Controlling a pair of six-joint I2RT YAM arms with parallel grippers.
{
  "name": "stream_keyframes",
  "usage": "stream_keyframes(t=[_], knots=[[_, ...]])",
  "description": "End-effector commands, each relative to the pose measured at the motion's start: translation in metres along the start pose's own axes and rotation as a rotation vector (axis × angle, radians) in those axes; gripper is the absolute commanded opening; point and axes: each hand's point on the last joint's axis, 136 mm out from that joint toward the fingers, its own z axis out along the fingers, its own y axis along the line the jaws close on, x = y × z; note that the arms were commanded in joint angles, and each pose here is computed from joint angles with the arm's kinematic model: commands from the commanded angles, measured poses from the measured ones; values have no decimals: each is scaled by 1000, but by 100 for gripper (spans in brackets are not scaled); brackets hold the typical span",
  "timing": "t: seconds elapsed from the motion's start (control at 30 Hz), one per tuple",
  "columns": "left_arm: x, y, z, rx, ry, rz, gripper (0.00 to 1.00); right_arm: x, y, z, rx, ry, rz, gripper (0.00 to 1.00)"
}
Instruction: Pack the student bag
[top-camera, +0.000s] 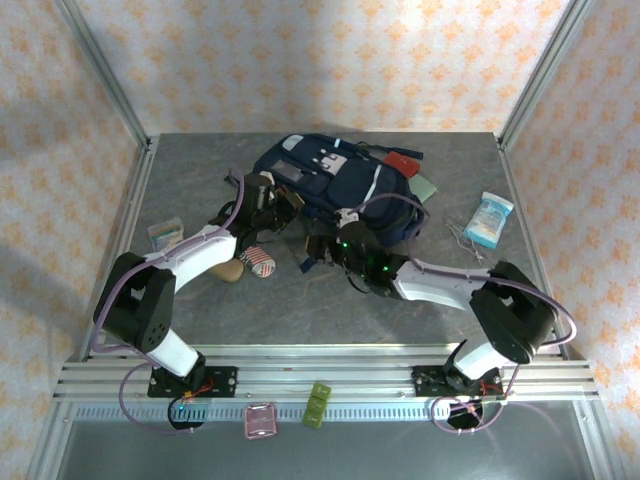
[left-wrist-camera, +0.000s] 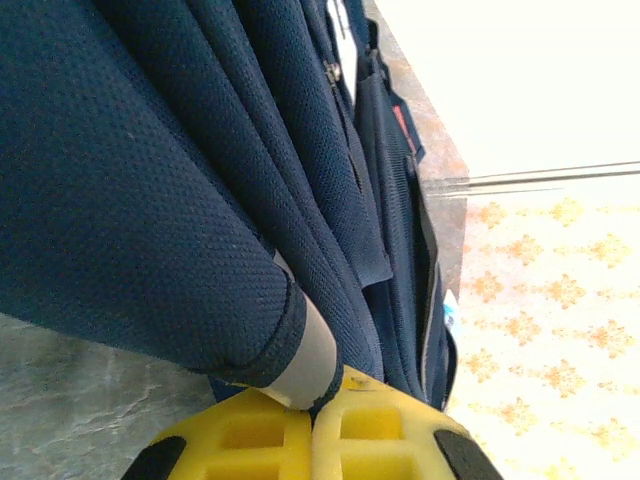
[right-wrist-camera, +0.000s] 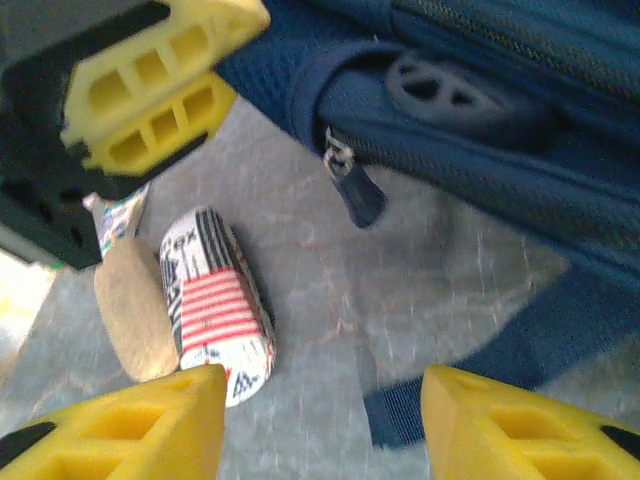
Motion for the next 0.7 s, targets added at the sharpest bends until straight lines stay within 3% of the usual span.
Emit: stream_keyframes(t=[0.0,0.37,0.67], knots=[[-8,-65,-20,186,-8,21,0,-28,4,10,46,-101,-51,54],[-14,-90,-30,226,-12,44,0,-61,-15,19,155,-170,1,56],[-14,-108,-31,277,12,36,0,-72,9,28,-48,-93,-8,50]])
